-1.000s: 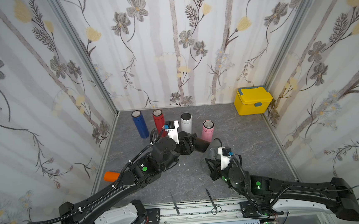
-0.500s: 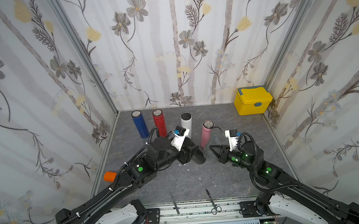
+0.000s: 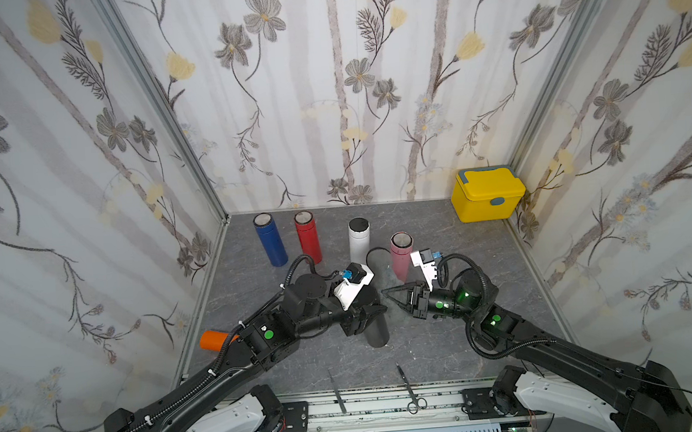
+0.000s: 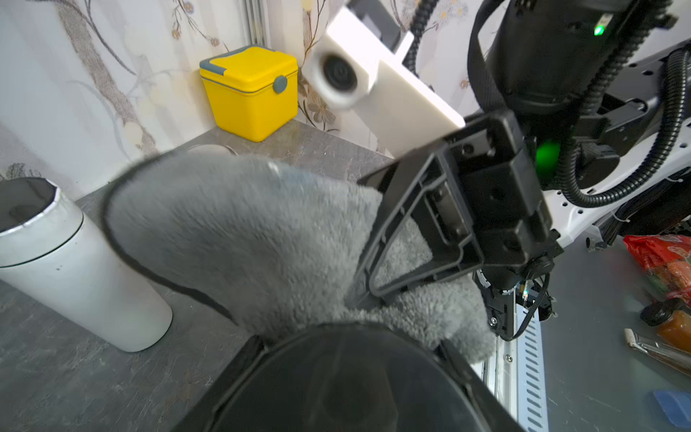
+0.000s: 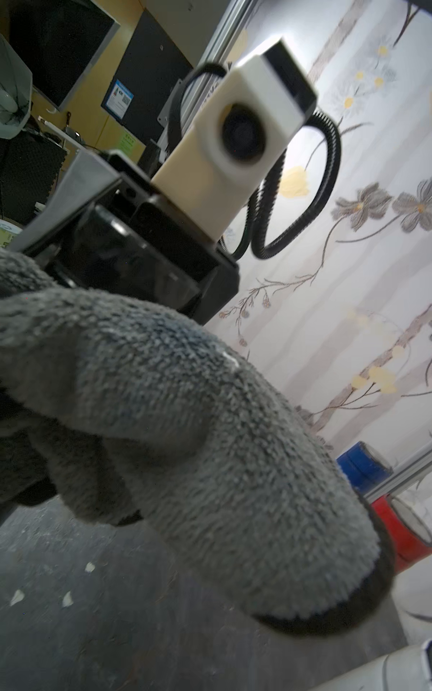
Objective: Wipe the surface of the thermos
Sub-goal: Wipe the dirt from the surface of the thermos.
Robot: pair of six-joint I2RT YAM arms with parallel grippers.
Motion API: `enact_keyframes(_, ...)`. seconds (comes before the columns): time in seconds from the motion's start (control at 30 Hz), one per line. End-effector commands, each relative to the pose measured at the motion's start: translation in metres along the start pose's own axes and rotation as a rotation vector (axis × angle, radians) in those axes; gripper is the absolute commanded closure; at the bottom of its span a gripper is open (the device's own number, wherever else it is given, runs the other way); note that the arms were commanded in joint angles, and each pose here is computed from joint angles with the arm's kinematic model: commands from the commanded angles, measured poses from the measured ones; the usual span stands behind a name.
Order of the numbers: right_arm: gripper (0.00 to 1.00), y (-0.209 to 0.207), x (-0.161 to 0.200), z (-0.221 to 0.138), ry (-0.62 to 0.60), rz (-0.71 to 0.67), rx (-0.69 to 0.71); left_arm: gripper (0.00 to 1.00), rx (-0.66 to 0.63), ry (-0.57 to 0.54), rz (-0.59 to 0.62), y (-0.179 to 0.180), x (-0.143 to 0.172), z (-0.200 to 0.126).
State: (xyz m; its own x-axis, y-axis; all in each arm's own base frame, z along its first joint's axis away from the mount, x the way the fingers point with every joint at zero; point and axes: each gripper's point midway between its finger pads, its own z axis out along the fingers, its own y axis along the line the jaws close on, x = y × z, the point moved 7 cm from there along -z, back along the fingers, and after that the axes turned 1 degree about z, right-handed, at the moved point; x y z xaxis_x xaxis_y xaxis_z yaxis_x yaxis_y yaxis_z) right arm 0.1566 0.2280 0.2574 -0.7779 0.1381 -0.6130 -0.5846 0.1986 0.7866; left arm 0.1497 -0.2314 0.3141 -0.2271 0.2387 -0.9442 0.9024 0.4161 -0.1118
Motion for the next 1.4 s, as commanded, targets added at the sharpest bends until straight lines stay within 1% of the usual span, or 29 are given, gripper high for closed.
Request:
enact_keyframes(0.0,1.00,-0.034,0.033,-0.010,0.069,0.049,0.149,1.00,-0.021,-0.153,0.062,0.001,-0.030,-0.002)
enact_keyframes(0.13,1.00,-0.061,0.045,-0.027,0.042,0.023,0.361,1.00,-0.032,-0.143,0.065,0.003,-0.029,0.001)
enact_keyframes(0.2,1.00,-0.059,0.039,-0.029,0.025,-0.007,0.391,1.00,-0.040,-0.146,0.059,0.004,-0.029,0.002)
enact_keyframes(0.27,1.00,-0.045,0.027,-0.026,0.007,-0.045,0.341,1.00,-0.077,-0.151,0.035,0.009,-0.030,0.005)
enact_keyframes(0.3,1.00,-0.032,0.021,-0.022,0.008,-0.077,0.281,1.00,-0.110,-0.158,0.010,0.013,-0.032,0.006)
enact_keyframes(0.33,1.00,-0.017,0.015,-0.018,0.005,-0.115,0.209,1.00,-0.170,-0.169,-0.029,0.019,-0.035,0.007)
enact_keyframes(0.4,1.00,0.012,0.012,-0.011,-0.003,-0.203,0.113,1.00,-0.273,-0.185,-0.129,0.031,-0.043,0.008)
enact_keyframes(0.47,1.00,0.032,0.012,-0.005,-0.019,-0.289,0.072,1.00,-0.306,-0.182,-0.221,0.035,-0.050,0.012)
enact_keyframes(0.53,1.00,0.043,0.014,0.002,-0.042,-0.360,0.063,1.00,-0.320,-0.188,-0.306,0.034,-0.056,0.015)
enact_keyframes(0.6,1.00,0.048,0.009,0.008,-0.116,-0.398,0.108,1.00,-0.338,-0.190,-0.383,0.033,-0.060,0.017)
enact_keyframes(0.67,1.00,0.050,0.002,0.009,-0.234,-0.425,0.180,1.00,-0.351,-0.197,-0.459,0.031,-0.064,0.017)
enact_keyframes(0.73,1.00,0.056,-0.005,0.006,-0.388,-0.449,0.203,1.00,-0.353,-0.209,-0.546,0.030,-0.067,0.018)
enact_keyframes(0.83,1.00,0.065,-0.014,0.003,-0.570,-0.480,0.251,1.00,-0.333,-0.227,-0.633,0.026,-0.070,0.018)
enact_keyframes(1.0,1.00,0.092,-0.018,0.016,-0.688,-0.562,0.265,1.00,-0.317,-0.216,-0.686,0.021,-0.072,0.023)
enact_keyframes(1.1,1.00,0.098,-0.019,0.028,-0.714,-0.571,0.318,1.00,-0.301,-0.229,-0.688,0.018,-0.075,0.022)
enact_keyframes(1.2,1.00,0.086,-0.016,0.034,-0.712,-0.545,0.424,1.00,-0.313,-0.237,-0.682,0.019,-0.075,0.018)
enact_keyframes(1.37,1.00,0.044,0.008,0.023,-0.600,-0.466,0.586,1.00,-0.374,-0.252,-0.651,0.023,-0.073,0.005)
